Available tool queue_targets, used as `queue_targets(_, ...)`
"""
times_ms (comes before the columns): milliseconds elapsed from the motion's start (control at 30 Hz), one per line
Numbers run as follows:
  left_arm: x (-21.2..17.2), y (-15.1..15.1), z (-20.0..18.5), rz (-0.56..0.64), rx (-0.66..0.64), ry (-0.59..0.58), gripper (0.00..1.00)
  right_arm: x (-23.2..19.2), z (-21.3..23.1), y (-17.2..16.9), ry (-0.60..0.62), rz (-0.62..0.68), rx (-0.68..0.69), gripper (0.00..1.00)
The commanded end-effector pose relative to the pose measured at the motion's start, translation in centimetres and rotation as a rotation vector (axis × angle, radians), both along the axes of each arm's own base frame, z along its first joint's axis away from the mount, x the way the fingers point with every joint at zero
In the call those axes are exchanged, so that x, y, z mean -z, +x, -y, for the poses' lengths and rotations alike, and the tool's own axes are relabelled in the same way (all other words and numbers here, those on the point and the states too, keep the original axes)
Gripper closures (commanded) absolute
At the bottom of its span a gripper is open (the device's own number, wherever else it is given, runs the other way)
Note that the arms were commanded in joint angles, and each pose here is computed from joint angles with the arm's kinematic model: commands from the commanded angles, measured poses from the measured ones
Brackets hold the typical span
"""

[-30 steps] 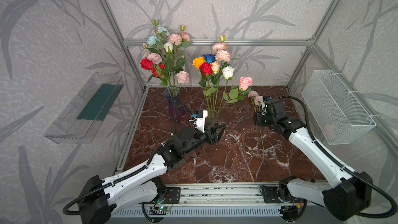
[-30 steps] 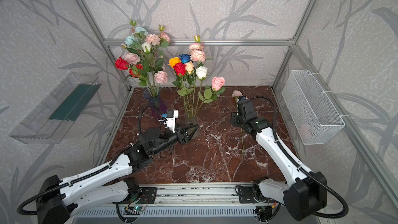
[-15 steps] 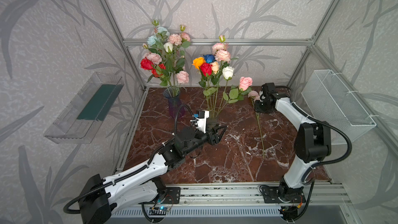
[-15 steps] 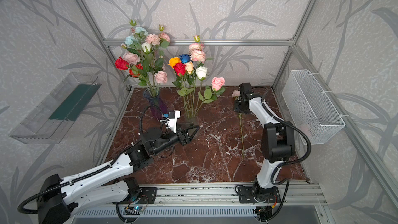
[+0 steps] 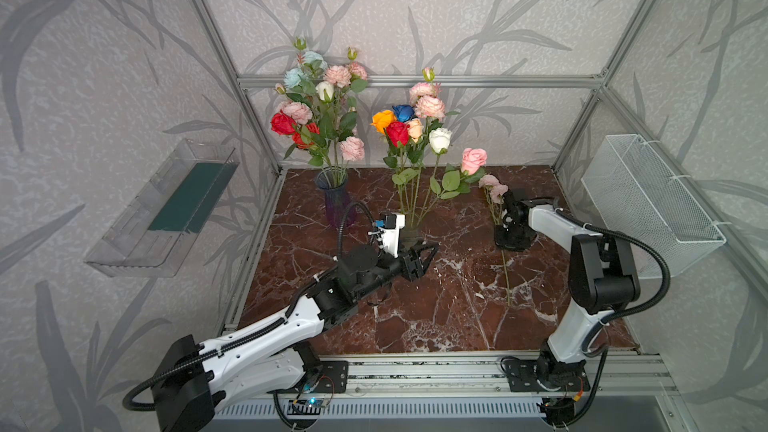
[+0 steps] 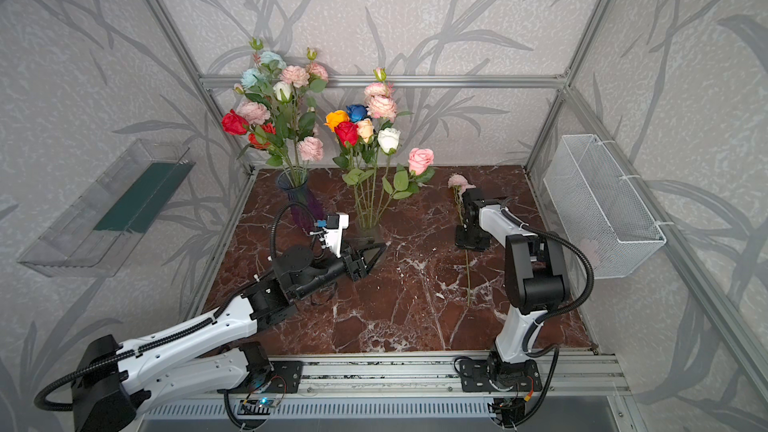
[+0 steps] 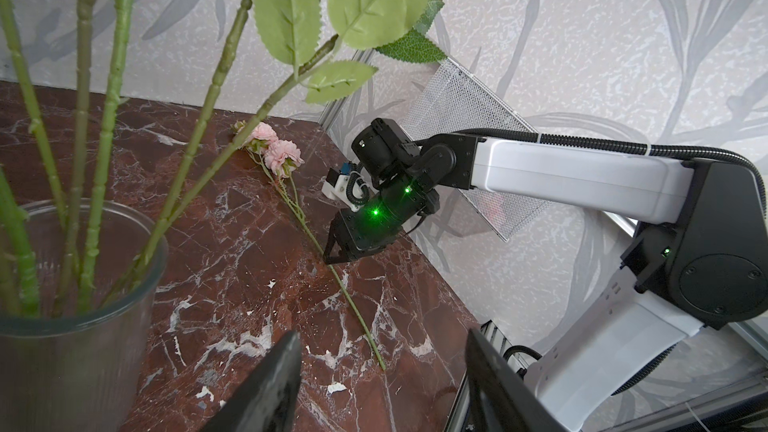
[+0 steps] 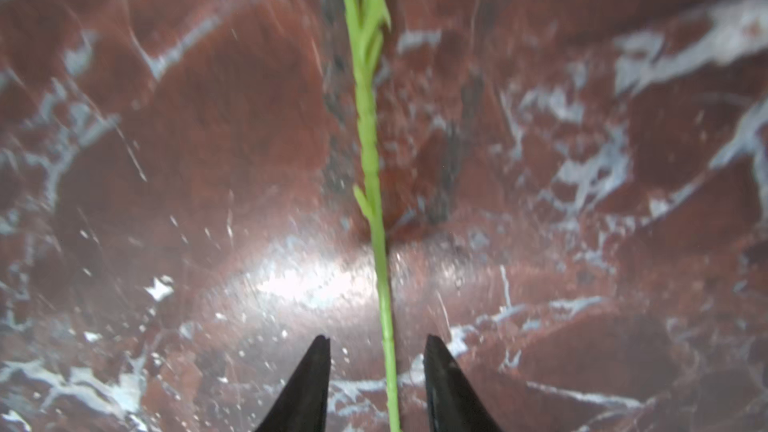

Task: Arrange the flowers into the vase
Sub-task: 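Grasp the pink carnation spray stem on the table with the right gripper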

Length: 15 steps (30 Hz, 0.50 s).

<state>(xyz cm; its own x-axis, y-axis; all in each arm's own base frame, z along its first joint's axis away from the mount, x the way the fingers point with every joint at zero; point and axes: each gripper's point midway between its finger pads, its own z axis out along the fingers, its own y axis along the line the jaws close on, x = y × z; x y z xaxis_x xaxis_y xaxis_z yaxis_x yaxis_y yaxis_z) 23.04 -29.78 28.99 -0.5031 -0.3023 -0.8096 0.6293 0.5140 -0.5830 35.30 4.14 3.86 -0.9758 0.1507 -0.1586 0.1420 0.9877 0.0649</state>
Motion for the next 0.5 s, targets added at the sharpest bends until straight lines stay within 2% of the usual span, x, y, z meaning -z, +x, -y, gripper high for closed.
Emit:
queue_targets(0,-1.7,-0.2,0.5,0.025,0.02,-0.033,0.37,0.0,0.6,-0.4,-0.032,0.03,0.018,0.63)
queue_targets(67,-1.6,-0.2,0.5,0.024,0.02,-0.032,0.37,0.6,0.9,-0.8,-0.046,0.027,0.021,0.64)
queue_targets(167,-1.6,-0.2,0.5,0.026,0.019,-0.029,0.37,1.9,0.2,-1.0,-0.004,-0.006,0.006,0.67)
queue_targets(367,-2.0,-0.2,0.1,0.05,0.004,-0.022,0.37,2.1,-0.2,-1.0,0.019,-0.007,0.007,0.91)
queue_targets(467,-2.4,-0.2,-0.2,0.067,-0.007,-0.025,0.37,1.1,0.0,-1.0,0.014,0.027,0.015,0.98)
